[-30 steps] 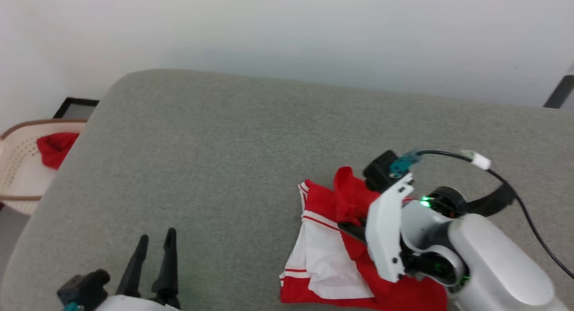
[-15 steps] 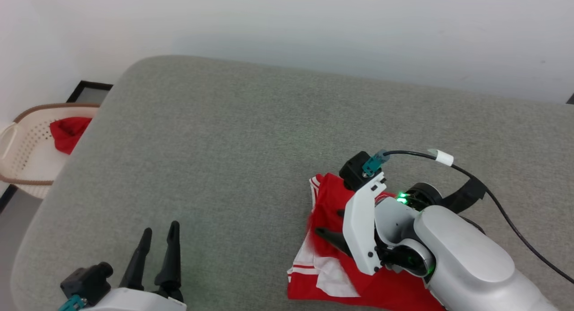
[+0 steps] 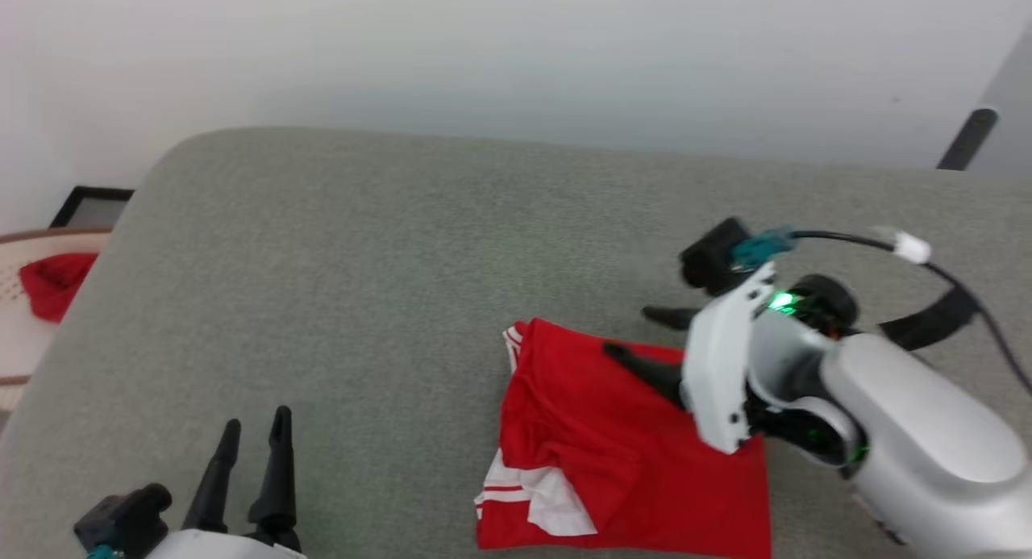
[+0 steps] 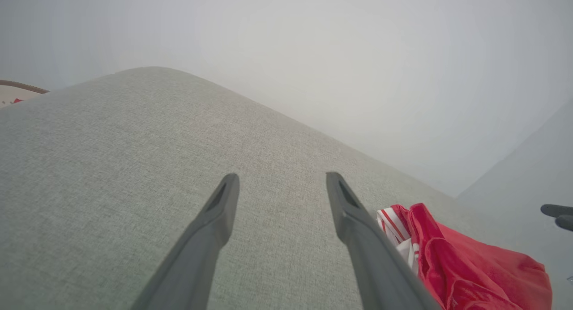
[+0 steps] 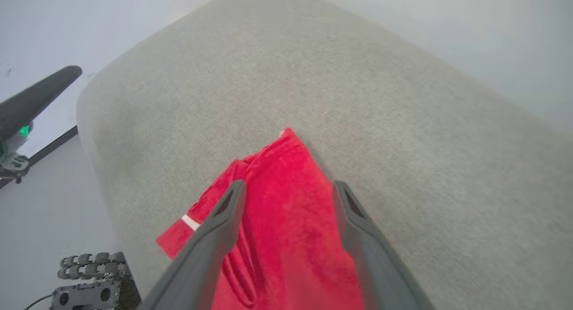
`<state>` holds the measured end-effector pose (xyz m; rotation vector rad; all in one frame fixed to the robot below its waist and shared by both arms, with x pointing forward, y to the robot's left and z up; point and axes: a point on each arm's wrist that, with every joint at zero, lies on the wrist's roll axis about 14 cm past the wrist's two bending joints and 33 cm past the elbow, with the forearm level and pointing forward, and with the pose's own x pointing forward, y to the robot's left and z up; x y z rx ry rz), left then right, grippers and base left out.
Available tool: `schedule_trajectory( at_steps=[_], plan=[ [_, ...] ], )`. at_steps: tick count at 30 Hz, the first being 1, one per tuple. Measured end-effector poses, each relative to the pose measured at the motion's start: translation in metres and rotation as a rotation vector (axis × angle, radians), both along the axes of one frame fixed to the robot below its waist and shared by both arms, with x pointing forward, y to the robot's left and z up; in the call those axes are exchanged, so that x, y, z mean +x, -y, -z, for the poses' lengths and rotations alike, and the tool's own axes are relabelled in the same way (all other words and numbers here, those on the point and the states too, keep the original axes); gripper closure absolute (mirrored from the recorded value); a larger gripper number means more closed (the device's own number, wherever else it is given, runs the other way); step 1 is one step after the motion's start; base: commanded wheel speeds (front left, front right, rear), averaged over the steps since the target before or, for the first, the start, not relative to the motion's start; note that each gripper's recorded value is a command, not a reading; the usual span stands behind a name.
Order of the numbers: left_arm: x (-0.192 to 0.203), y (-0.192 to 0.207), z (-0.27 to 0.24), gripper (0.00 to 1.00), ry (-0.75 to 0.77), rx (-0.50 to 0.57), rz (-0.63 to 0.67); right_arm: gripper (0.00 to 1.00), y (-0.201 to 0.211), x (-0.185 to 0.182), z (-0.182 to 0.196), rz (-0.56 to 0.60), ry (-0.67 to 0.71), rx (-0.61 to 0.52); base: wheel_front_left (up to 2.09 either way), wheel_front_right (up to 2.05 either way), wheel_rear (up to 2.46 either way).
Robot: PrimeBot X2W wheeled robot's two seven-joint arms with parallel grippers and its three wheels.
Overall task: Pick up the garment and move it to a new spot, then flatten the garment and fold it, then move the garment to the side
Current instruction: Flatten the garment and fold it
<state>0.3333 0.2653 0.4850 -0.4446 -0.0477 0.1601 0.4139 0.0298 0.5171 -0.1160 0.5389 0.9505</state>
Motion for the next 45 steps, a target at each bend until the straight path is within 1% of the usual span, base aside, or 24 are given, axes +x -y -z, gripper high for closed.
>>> schedule_trajectory(
  at_steps=[3,12,15,21,26,32,38,45],
  plan=[
    [0.003,0.002,-0.002,0.00,0.005,0.011,0.014,0.00,0.025,0.009,-0.011,0.061,0.065,0.026,0.00,0.00,0.00],
    [0.013,0.015,-0.008,0.00,0.021,0.051,0.069,0.00,0.111,0.019,-0.017,0.287,0.227,0.072,0.00,0.00,0.00],
    [0.017,0.020,-0.010,0.00,0.026,0.064,0.090,0.00,0.137,0.018,-0.021,0.352,0.300,0.084,0.00,0.00,0.00],
    [0.021,0.031,-0.012,0.00,0.033,0.081,0.124,0.00,0.188,0.009,-0.025,0.508,0.398,0.136,0.00,0.00,0.00],
    [0.022,0.035,-0.013,0.00,0.037,0.098,0.140,0.00,0.224,-0.003,-0.024,0.634,0.445,0.176,0.00,0.00,0.00],
    [0.022,0.035,-0.019,0.00,0.054,0.112,0.140,0.00,0.249,-0.018,-0.015,0.726,0.459,0.180,0.00,0.00,0.00],
    [0.020,0.032,-0.025,0.00,0.068,0.136,0.133,0.00,0.258,-0.034,-0.002,0.787,0.442,0.199,0.00,0.00,0.00],
    [0.017,0.028,-0.032,0.00,0.085,0.176,0.127,0.00,0.265,-0.046,0.004,0.840,0.453,0.213,0.00,0.00,0.00]
  ],
)
